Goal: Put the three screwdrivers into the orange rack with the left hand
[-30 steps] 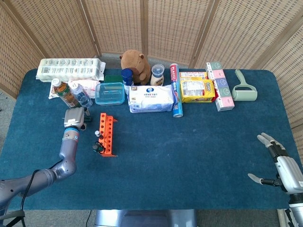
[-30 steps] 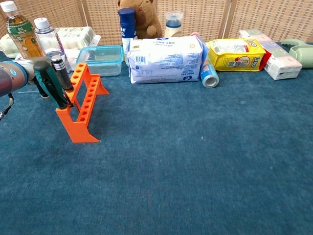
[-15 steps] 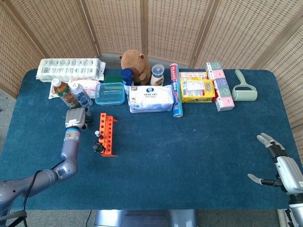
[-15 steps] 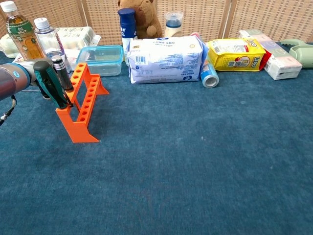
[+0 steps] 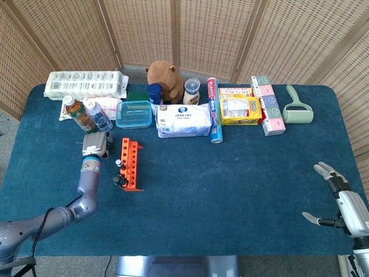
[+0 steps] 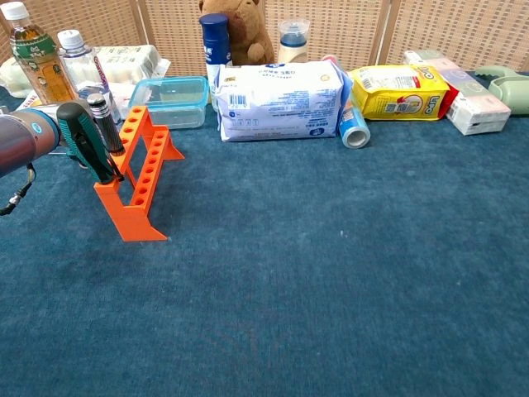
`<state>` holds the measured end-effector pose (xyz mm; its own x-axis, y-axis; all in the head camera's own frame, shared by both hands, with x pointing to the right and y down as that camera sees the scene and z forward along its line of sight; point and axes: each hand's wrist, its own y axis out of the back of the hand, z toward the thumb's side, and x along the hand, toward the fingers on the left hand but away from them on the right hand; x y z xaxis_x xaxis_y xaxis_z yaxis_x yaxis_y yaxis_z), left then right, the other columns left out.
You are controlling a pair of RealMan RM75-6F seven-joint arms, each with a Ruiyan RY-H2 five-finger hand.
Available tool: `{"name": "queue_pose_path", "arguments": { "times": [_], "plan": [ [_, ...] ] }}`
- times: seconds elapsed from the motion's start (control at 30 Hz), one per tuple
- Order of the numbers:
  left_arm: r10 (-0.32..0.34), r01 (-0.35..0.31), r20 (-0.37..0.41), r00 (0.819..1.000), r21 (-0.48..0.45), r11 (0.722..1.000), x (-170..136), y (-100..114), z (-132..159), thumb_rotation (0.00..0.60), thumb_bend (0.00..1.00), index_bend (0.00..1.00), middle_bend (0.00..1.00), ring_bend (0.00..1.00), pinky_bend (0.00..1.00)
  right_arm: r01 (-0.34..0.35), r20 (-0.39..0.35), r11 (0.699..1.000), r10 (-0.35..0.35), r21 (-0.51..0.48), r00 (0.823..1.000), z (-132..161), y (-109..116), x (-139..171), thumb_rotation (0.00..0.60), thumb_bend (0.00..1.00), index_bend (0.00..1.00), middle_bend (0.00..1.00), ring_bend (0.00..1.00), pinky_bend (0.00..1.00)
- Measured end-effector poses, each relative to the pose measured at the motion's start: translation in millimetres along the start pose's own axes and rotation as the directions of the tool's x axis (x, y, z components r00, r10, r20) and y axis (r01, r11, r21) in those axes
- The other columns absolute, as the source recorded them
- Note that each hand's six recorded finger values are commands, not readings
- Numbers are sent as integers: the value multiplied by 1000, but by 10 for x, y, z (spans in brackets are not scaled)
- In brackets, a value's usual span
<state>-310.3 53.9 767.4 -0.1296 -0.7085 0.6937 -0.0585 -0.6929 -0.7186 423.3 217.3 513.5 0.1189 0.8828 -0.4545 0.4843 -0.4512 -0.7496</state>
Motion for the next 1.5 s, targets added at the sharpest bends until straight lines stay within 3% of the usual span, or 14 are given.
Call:
{"name": "queue_pose_path", "arguments": {
  "times": [0.5, 0.8, 1.2, 1.5],
  "plan": [
    [-5, 5, -16, 1000, 15, 1000, -17, -16, -28, 600, 411, 526, 1000, 1000, 1000, 4, -7, 1000, -4, -5, 1000, 9, 16, 11, 600, 19, 67, 29, 0, 0],
    [2, -2, 14, 1000, -32, 999, -81, 80, 39, 600, 412, 535, 1000, 1000, 1000, 1, -10, 1000, -1, -5, 1000, 14, 9, 11, 600, 19, 67, 28, 0, 0],
    [27, -3, 125, 992, -185, 983, -448, 549, 193, 600, 411, 536, 1000, 1000, 1000, -7, -10, 1000, 8, 3, 1000, 26, -24, 5, 600, 19, 67, 28, 0, 0],
    [90, -42, 165, 982, -273, 961, -788, 1001, 44, 600, 412, 536, 1000, 1000, 1000, -20, -10, 1000, 20, 16, 1000, 42, -74, -8, 600, 20, 67, 28, 0, 0]
  ]
}}
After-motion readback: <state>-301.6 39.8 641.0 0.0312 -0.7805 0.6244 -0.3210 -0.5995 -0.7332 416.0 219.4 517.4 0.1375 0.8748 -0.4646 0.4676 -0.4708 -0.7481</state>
